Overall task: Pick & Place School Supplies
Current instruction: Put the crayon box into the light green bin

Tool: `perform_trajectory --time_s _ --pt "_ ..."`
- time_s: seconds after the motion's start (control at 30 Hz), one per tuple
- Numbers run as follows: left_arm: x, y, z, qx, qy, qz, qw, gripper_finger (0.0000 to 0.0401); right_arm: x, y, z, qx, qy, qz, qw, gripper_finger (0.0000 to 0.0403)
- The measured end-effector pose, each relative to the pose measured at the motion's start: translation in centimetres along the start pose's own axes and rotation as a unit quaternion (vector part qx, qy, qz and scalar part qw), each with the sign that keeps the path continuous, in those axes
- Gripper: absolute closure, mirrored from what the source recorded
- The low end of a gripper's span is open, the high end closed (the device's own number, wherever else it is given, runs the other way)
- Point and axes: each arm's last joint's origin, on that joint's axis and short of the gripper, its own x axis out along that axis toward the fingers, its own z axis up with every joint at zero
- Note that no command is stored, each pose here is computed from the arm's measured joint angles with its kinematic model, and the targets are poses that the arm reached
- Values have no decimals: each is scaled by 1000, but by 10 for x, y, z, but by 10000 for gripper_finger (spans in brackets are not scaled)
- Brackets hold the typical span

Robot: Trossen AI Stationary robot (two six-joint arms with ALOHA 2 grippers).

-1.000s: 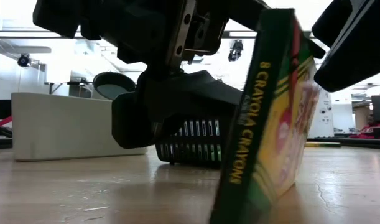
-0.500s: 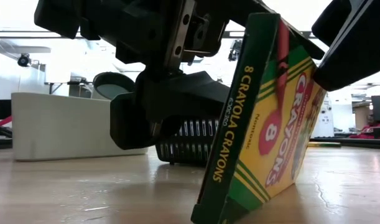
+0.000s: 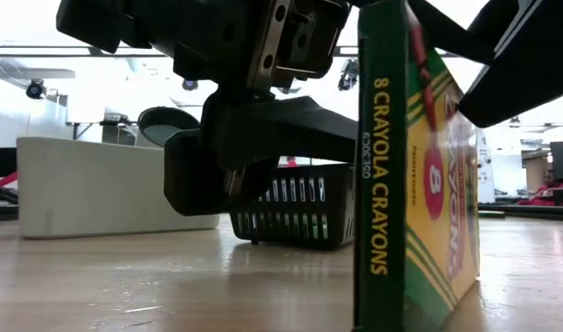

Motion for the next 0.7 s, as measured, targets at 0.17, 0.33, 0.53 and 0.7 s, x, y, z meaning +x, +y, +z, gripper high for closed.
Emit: perform_trajectory --time_s 0.17,0.33,0.53,0.7 --pt "0 0 0 0 5 0 1000 220 0 0 0 0 0 0 1000 395" --pt "-1 0 -1 -2 18 2 1000 220 0 0 0 0 0 0 1000 395" --pt "-4 -1 -1 -1 23 14 1000 220 0 0 0 0 0 0 1000 395" --pt "-9 -3 1 1 28 28 999 220 0 0 0 0 -1 0 1000 395"
